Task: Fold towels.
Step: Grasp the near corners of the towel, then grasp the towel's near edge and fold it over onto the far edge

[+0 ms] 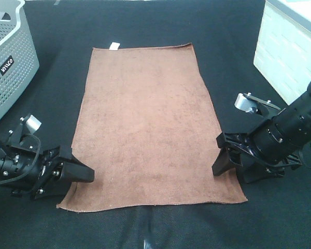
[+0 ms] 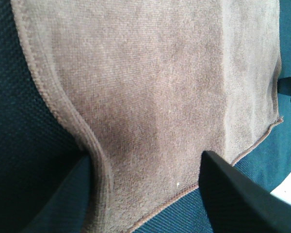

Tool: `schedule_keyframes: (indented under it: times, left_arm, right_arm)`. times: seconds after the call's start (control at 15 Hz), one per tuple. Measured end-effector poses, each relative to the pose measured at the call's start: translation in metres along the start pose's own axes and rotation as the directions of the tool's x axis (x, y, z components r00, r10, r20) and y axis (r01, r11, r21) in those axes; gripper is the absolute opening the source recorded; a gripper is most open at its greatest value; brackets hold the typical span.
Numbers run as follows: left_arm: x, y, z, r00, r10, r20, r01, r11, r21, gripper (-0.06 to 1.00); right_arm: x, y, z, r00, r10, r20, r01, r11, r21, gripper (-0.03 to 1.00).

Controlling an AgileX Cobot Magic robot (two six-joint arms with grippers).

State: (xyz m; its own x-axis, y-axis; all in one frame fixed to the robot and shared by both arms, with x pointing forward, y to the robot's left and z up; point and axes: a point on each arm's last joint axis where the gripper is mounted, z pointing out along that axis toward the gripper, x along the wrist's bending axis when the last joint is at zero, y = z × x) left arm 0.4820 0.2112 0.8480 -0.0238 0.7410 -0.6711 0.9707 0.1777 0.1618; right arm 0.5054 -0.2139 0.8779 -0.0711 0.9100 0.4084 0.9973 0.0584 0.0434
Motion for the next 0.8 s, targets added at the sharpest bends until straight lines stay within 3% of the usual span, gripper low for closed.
schedule_keyframes:
  times: [0.2, 0.4, 0.47, 0.53, 0.67, 0.73, 0.8]
  left_arm:
    - [0.000, 0.000, 0.000, 1.000, -0.001, -0.001, 0.001, 1.000, -0.001, 0.60]
    - [0.005, 0.000, 0.002, 0.999, -0.005, -0.040, 0.005, 1.000, 0.001, 0.41]
    - [0.007, 0.000, 0.002, 0.998, 0.006, -0.055, -0.006, 1.000, 0.001, 0.25]
    - [0.007, 0.000, 0.002, 0.998, 0.006, -0.055, -0.006, 1.000, 0.001, 0.25]
    - [0.007, 0.000, 0.002, 0.997, 0.044, -0.062, -0.044, 0.999, 0.005, 0.02]
    - [0.008, 0.000, 0.002, 0.997, 0.051, -0.063, -0.051, 0.999, 0.005, 0.00]
    - [0.008, 0.000, 0.002, 0.997, 0.051, -0.063, -0.051, 0.999, 0.005, 0.00]
  right_arm:
    - [0.005, 0.004, 0.008, 0.995, -0.002, -0.098, 0.002, 1.000, 0.000, 0.65]
    - [0.007, 0.005, 0.017, 0.987, 0.017, -0.158, -0.015, 1.000, 0.014, 0.53]
    - [0.006, 0.005, 0.018, 0.988, 0.019, -0.151, -0.017, 1.000, 0.012, 0.38]
    - [0.006, 0.005, 0.018, 0.988, 0.019, -0.151, -0.017, 1.000, 0.012, 0.38]
    - [0.003, 0.004, 0.021, 0.991, 0.012, -0.134, -0.010, 1.000, 0.018, 0.08]
    - [0.002, 0.004, 0.022, 0.992, 0.009, -0.129, -0.005, 1.000, 0.024, 0.00]
    - [0.002, 0.004, 0.022, 0.992, 0.017, -0.128, -0.014, 1.000, 0.026, 0.00]
